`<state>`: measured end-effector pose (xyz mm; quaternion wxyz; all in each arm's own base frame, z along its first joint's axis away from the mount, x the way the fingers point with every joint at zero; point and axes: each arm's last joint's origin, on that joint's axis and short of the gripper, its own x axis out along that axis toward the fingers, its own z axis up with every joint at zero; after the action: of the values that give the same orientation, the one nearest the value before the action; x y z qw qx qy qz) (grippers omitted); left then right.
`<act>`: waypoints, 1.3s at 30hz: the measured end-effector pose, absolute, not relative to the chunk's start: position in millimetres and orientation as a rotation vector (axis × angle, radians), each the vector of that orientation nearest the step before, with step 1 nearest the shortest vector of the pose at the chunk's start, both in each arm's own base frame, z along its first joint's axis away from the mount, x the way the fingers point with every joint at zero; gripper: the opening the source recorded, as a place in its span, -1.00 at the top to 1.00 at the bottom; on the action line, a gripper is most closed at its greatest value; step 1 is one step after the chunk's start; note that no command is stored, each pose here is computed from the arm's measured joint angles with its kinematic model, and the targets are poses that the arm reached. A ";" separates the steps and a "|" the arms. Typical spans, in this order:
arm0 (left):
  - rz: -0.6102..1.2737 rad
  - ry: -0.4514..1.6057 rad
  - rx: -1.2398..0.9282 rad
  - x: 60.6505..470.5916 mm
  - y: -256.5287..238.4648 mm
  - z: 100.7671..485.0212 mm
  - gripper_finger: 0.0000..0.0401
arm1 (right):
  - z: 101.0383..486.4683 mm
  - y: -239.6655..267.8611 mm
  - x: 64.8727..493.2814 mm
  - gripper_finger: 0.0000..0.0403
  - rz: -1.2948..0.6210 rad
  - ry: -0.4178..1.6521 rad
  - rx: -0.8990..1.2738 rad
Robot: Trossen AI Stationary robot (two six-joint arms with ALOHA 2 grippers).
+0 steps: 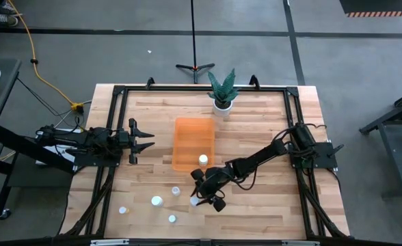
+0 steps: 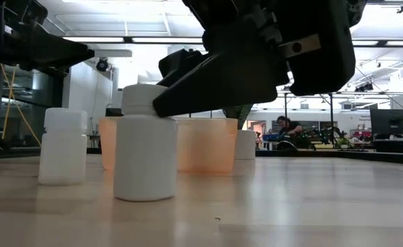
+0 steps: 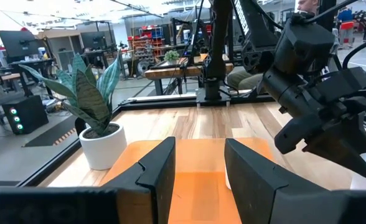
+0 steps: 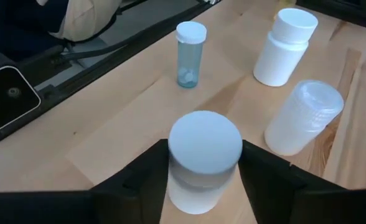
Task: Pick and place pill bottles into a basket
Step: Put the right white pill bottle into the orange container
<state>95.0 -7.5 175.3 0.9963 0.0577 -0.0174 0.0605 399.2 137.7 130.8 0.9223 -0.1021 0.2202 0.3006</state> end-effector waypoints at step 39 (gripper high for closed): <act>0.120 -0.016 0.119 95.1 -7.5 173.5 0.14 | 193.7 -25.2 391.6 0.28 0.238 0.566 -0.161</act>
<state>95.1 -7.5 173.5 0.9964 0.0594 -0.0082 0.0599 391.6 -25.2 193.7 0.9500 -0.0791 0.2784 0.1172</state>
